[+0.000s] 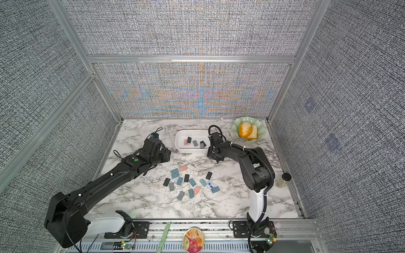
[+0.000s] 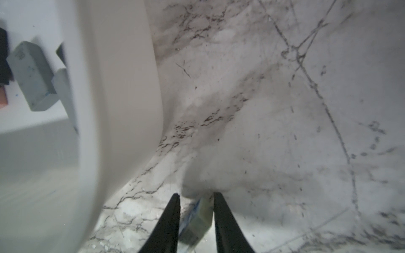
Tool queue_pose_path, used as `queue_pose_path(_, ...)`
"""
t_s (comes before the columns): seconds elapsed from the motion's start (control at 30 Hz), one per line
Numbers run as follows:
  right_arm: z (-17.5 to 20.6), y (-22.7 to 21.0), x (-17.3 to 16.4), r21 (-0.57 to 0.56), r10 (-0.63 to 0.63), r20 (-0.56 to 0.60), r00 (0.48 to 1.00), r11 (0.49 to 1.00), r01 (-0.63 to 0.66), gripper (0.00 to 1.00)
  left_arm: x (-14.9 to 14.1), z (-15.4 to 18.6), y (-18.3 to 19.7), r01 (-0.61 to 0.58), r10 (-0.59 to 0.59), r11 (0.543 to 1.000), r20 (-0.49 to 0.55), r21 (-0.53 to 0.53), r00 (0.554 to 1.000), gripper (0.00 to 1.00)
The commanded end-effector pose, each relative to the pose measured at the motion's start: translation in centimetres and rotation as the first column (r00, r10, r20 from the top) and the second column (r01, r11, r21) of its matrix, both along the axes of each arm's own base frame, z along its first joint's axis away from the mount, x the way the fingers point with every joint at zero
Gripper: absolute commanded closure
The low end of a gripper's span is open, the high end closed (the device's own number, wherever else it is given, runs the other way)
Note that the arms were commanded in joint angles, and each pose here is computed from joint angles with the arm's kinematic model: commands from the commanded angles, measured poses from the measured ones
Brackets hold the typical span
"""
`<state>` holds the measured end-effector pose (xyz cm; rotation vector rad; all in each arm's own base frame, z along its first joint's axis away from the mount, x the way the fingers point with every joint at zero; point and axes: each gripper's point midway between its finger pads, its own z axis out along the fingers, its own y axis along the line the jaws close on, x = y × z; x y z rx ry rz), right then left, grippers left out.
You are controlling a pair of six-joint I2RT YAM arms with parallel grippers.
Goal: Put the eraser in the storage box
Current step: Pick up the eraser from the center of the board.
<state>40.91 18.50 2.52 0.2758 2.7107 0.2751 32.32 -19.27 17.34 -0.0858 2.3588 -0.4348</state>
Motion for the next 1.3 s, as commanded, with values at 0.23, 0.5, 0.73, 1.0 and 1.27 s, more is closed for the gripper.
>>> queue_pose_path(0.23, 0.4, 0.0, -1.0, -0.011, 0.014, -0.022, 1.0, 1.0, -0.015, 0.73, -0.1, 0.1, 0.3, -0.008, 0.008, 1.0, 0.01, -0.004, 1.0, 0.59)
queue_pose_path(0.5, 0.7, 0.0, -1.5, -0.046, 0.028, -0.021, 0.999, 0.999, -0.029, 0.62, -0.2, 0.1, 0.3, -0.007, 0.007, 1.0, 0.011, -0.003, 1.0, 0.59)
queue_pose_path(0.73, 0.3, 0.3, -1.8, -0.048, 0.033, -0.034, 0.999, 0.998, -0.034, 0.63, -0.3, 0.0, 0.4, -0.007, 0.007, 1.0, 0.009, -0.002, 1.0, 0.59)
queue_pose_path(1.0, 0.1, 0.4, -2.1, -0.048, 0.036, -0.04, 0.999, 0.998, -0.038, 0.81, -0.4, -0.1, 0.4, -0.008, 0.008, 1.0, 0.009, -0.004, 1.0, 0.59)
queue_pose_path(1.27, 0.6, 0.2, -2.2, -0.056, 0.036, -0.033, 0.999, 0.998, -0.038, 0.86, -0.5, -0.1, 0.7, -0.016, 0.016, 1.0, 0.011, -0.001, 1.0, 0.59)
